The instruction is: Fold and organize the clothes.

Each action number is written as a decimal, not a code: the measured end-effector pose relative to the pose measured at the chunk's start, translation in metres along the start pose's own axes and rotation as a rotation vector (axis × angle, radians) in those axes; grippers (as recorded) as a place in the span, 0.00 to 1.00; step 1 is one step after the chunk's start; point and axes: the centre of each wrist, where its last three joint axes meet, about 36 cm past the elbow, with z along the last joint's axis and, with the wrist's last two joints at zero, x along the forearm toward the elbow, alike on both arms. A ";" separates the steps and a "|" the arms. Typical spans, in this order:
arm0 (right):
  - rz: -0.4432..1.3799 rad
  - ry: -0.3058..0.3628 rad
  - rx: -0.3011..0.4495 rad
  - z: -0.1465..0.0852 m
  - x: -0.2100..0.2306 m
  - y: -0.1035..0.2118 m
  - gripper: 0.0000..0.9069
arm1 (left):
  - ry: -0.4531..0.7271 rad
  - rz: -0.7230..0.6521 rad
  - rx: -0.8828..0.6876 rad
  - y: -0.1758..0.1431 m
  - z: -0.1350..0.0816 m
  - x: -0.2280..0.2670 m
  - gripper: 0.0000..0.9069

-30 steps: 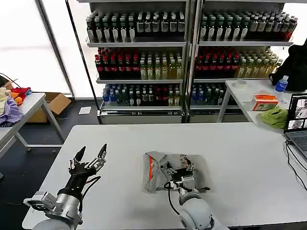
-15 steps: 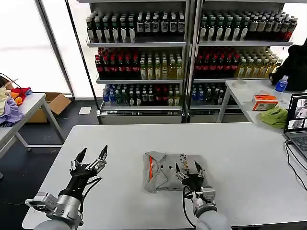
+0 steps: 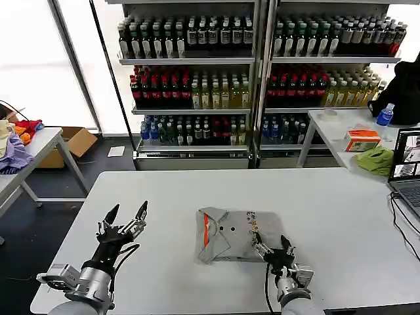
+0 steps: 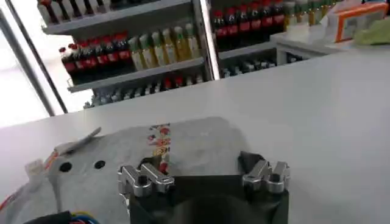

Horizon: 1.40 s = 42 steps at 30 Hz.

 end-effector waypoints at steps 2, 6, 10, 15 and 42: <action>-0.001 -0.004 -0.013 -0.001 0.001 -0.001 1.00 | -0.001 0.001 -0.001 0.000 0.000 0.000 1.00; -0.014 -0.048 -0.024 -0.008 0.008 -0.003 1.00 | -0.003 0.001 -0.005 0.000 -0.003 0.002 1.00; -0.038 -0.113 -0.012 -0.020 0.019 -0.006 1.00 | -0.003 -0.001 -0.005 -0.001 -0.003 0.005 1.00; -0.060 -0.199 0.044 -0.031 0.035 -0.024 1.00 | -0.011 -0.001 -0.014 -0.002 -0.003 0.009 1.00; -0.031 -0.369 0.120 -0.029 0.076 -0.130 1.00 | 0.002 -0.043 -0.123 0.006 0.013 0.037 1.00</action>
